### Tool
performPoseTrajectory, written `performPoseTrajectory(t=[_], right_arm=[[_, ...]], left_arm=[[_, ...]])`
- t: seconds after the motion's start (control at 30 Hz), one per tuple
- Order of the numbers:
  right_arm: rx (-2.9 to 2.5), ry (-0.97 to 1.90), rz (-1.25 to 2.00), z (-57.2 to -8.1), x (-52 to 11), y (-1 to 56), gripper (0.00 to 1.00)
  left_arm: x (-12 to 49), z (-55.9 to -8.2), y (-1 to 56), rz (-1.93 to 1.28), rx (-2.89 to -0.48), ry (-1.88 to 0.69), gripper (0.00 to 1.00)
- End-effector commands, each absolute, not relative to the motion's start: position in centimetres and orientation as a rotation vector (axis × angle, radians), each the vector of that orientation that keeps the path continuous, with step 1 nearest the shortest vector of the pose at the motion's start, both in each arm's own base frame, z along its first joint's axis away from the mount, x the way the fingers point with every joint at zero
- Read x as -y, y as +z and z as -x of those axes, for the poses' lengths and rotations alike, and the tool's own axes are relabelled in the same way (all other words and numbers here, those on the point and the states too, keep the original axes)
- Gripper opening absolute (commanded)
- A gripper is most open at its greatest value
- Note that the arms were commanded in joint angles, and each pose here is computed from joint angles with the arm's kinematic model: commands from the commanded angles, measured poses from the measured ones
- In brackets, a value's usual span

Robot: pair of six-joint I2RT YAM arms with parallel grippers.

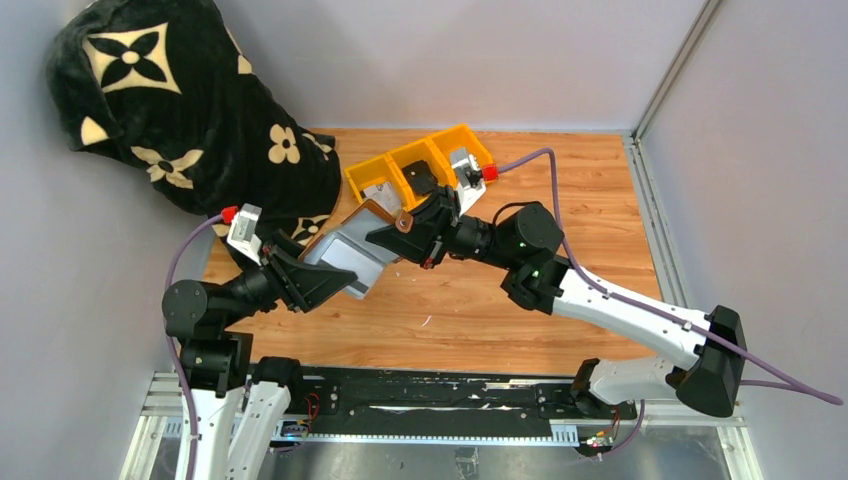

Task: Take the credit cards out of the card holder
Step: Open the card holder at the center of the board.

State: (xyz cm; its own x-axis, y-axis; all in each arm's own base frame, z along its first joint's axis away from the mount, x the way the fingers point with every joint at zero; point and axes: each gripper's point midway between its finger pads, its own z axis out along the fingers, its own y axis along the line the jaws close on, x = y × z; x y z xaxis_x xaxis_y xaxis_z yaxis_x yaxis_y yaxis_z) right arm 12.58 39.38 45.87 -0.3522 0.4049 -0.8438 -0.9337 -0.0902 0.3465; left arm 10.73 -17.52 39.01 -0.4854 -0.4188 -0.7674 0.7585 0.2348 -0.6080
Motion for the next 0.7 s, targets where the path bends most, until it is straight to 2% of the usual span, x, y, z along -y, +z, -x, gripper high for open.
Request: performPoseTrajectory(t=[0.0,0.07,0.1,0.17,0.33,0.37,0.43,0.5,0.67], right_arm=[[-1.003,1.650,0.576,-12.2,-37.5,48.7,0.00],[-1.030,1.640,0.579,-12.3,-37.6,47.8,0.00],[-1.041,1.634,0.583,-12.4,-37.7,47.5,0.04],[-1.118,1.595,0.623,-12.6,-38.1,46.0,0.19],[-1.321,1.412,0.826,-13.6,-39.1,42.5,0.40],[-1.349,1.383,0.862,-13.8,-39.1,42.1,0.49],[-1.392,1.325,0.921,-14.2,-39.1,41.2,0.55],[-1.413,1.277,0.974,-14.3,-39.1,40.5,0.56],[-1.434,1.227,1.062,-14.0,-38.8,40.0,0.51]], left_arm=[[16.9,-12.3,39.0,-0.278,-1.490,-1.375,0.44],[16.7,-12.8,38.9,-0.271,-1.506,-1.333,0.32],[16.6,-13.0,38.5,-0.276,-1.522,-1.314,0.27],[16.5,-13.2,38.4,-0.308,-1.555,-1.272,0.21],[16.7,-12.8,37.2,-0.443,-1.671,-1.218,0.16],[16.7,-12.5,36.6,-0.477,-1.702,-1.207,0.15],[16.7,-12.0,36.3,-0.519,-1.734,-1.206,0.15],[16.7,-11.6,36.1,-0.569,-1.746,-1.202,0.15],[16.9,-10.7,36.4,-0.621,-1.739,-1.223,0.15]])
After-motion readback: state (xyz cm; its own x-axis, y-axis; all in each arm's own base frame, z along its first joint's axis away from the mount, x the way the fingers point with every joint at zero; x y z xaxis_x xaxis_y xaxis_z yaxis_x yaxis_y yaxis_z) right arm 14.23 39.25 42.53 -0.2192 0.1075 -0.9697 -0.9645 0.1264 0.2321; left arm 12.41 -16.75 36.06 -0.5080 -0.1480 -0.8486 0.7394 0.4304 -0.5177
